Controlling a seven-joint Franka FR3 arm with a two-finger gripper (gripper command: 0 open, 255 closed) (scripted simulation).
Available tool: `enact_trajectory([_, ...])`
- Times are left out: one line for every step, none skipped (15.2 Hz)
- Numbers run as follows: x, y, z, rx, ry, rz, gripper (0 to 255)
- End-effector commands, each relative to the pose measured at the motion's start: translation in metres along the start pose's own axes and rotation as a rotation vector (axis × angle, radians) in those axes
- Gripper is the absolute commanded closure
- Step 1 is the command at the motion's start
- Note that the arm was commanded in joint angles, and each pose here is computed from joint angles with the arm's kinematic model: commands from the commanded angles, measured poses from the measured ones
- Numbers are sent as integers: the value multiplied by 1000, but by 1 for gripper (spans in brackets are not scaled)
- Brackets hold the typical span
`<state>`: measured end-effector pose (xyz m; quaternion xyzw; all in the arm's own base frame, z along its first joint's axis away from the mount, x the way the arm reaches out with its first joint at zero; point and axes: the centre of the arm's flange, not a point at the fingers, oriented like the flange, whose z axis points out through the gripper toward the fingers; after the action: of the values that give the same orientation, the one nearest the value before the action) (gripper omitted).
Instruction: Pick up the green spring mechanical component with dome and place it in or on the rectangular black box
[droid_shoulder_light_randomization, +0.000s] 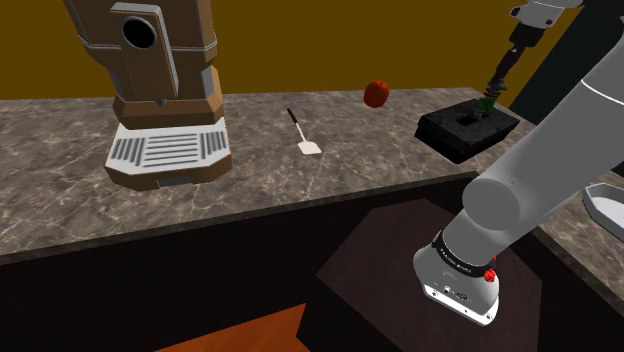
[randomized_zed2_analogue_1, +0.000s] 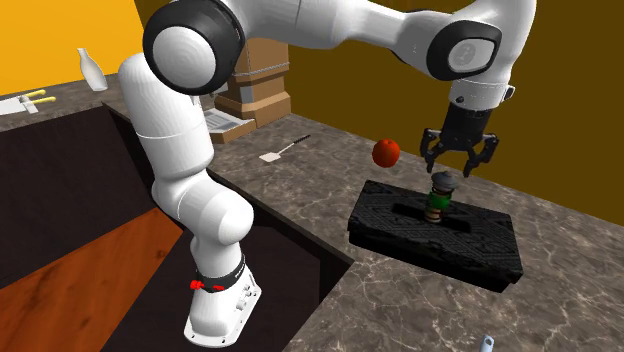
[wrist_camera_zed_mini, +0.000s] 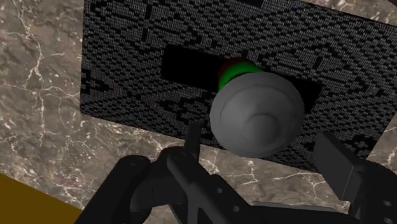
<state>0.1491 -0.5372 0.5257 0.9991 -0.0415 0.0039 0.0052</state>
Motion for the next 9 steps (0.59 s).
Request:
enact_trajectory([0,0,0,0,0,0,0])
enact_trajectory([0,0,0,0,0,0,0])
enact_trajectory([0,0,0,0,0,0,0])
enact_trajectory([0,0,0,0,0,0,0])
enact_trajectory([0,0,0,0,0,0,0])
enact_trajectory([0,0,-13,0,0,0,0])
enact_trajectory([0,0,-26,0,0,0,0])
enact_trajectory([0,0,-40,0,0,0,0])
enact_trajectory([0,0,-50,0,0,0,0])
